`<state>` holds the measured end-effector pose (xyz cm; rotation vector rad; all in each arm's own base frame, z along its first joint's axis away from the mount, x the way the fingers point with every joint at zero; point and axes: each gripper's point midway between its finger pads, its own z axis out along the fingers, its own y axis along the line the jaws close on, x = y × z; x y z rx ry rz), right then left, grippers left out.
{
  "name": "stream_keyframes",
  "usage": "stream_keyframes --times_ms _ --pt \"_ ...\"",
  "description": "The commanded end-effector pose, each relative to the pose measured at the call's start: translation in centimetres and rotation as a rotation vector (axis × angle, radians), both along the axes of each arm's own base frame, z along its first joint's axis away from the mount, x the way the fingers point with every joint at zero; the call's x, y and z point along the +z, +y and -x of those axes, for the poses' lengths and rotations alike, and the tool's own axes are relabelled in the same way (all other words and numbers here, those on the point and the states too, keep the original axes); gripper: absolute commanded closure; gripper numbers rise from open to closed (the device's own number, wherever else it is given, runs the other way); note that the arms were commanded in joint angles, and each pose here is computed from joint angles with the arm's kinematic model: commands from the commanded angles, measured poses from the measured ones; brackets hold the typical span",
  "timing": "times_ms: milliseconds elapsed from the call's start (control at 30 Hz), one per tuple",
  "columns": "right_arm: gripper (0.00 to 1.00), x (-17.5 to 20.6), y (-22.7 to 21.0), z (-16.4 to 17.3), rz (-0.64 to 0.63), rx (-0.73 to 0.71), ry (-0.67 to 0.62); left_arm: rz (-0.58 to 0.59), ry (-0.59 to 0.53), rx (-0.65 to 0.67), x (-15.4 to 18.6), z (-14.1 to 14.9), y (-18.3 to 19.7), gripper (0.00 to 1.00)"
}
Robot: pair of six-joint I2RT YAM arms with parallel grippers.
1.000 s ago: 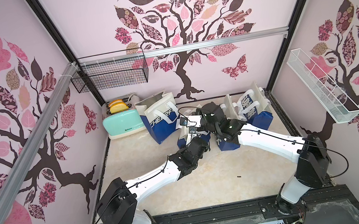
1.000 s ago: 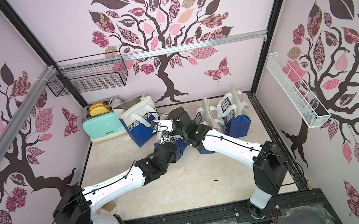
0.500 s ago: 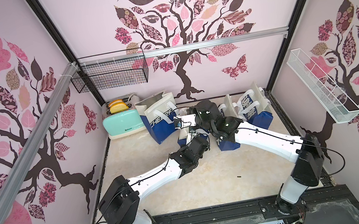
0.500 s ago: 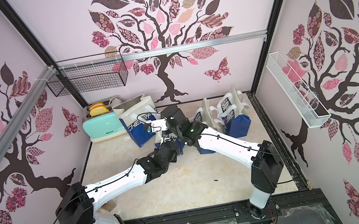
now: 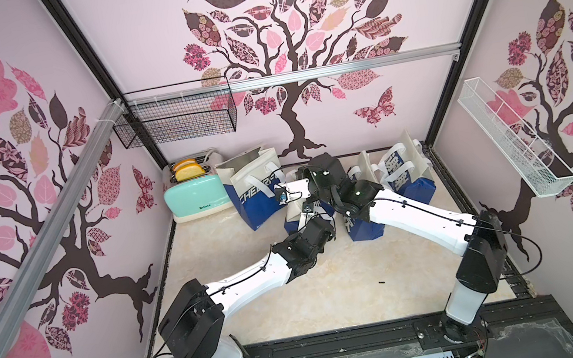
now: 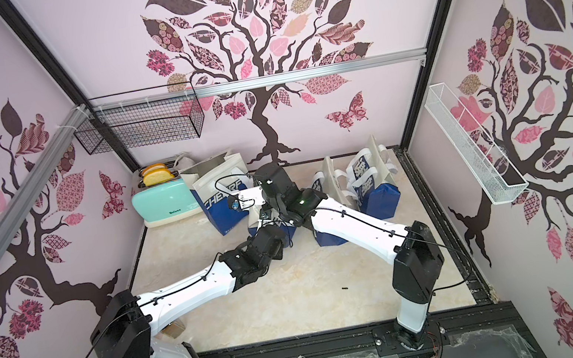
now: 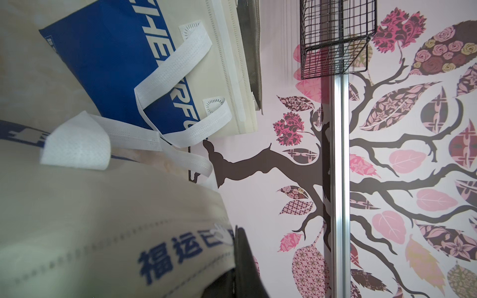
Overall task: Open the takeout bag
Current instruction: Open the takeout bag at the center of the board.
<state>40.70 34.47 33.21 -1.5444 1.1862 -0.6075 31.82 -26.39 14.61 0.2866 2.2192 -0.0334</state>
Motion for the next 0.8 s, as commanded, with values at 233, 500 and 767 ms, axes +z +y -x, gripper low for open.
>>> stream_keyframes --times_ms 233,500,767 --pt "0.92 10.6 -1.1 0.0 -0.26 -0.021 -0.18 -0.141 0.239 -0.078 -6.1 3.2 1.0 1.0" --pt "0.28 6.9 -3.7 -0.5 -0.437 -0.115 0.059 -0.134 0.207 -0.072 -4.8 2.6 1.0 1.0" --pt "0.08 8.1 -8.8 -0.3 -0.758 -0.394 0.141 -0.074 0.174 -0.029 -2.4 0.8 1.3 1.0"
